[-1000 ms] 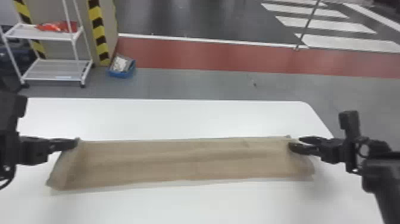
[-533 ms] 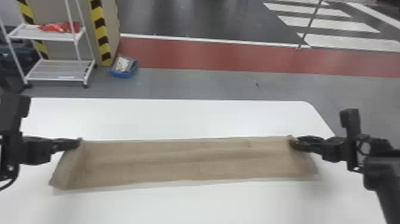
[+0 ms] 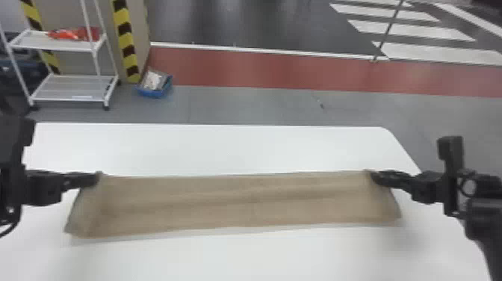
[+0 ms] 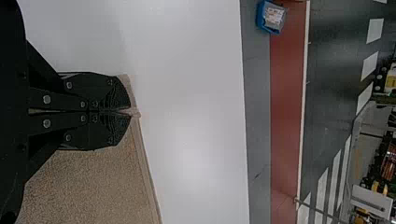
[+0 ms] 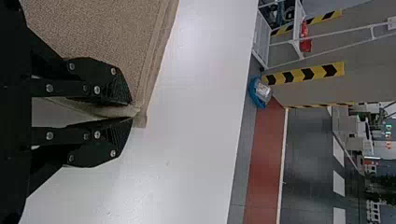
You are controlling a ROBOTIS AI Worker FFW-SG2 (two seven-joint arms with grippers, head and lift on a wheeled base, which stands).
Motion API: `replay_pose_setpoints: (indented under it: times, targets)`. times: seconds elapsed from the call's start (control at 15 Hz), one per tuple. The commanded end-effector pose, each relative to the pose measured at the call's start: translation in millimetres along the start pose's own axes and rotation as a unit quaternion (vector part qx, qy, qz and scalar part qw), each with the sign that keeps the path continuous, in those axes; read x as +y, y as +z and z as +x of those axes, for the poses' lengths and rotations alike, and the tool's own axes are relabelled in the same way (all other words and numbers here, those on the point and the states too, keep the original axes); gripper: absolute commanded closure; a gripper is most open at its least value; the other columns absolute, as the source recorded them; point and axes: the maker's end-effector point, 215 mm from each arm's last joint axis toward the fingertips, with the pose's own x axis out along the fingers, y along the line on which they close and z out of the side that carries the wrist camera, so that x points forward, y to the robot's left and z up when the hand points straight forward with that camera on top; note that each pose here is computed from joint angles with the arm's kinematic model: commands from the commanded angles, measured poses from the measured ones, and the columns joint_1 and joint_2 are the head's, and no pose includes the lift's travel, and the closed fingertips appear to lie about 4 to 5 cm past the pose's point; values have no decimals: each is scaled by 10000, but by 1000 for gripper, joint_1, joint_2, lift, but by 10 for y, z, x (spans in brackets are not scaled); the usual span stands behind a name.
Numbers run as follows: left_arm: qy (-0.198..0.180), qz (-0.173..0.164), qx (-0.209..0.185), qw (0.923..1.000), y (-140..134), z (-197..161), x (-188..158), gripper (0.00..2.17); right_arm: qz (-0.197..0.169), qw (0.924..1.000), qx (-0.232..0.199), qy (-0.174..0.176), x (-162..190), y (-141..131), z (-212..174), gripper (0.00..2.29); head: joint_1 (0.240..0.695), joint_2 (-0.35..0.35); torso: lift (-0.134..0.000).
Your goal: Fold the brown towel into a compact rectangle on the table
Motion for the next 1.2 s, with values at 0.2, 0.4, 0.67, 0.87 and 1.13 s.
replay_pose_setpoints:
  times: [0.2, 0.4, 0.67, 0.87, 1.13]
  targets:
    - [-7, 9, -95, 10000, 52, -81, -20, 1355, -17, 9999, -96, -25, -25, 35, -49, 1052, 695, -166, -124]
    - [36, -66, -122, 9999, 31, -139, 55, 1355, 20, 9998, -170, -100, -95, 24, -114, 1052, 695, -169, -124]
    - [83, -145, -189, 9997, 64, -207, 144, 1355, 44, 9991, -353, -236, -196, 76, -226, 1052, 695, -165, -124]
    - [125, -150, -219, 9996, 57, -183, 191, 1355, -20, 9990, -368, -252, -186, 110, -200, 1052, 695, -170, -124]
    - [160, -97, -291, 9994, 65, -108, 230, 1355, -122, 9985, -452, -269, -102, 189, -83, 1052, 695, -161, -124]
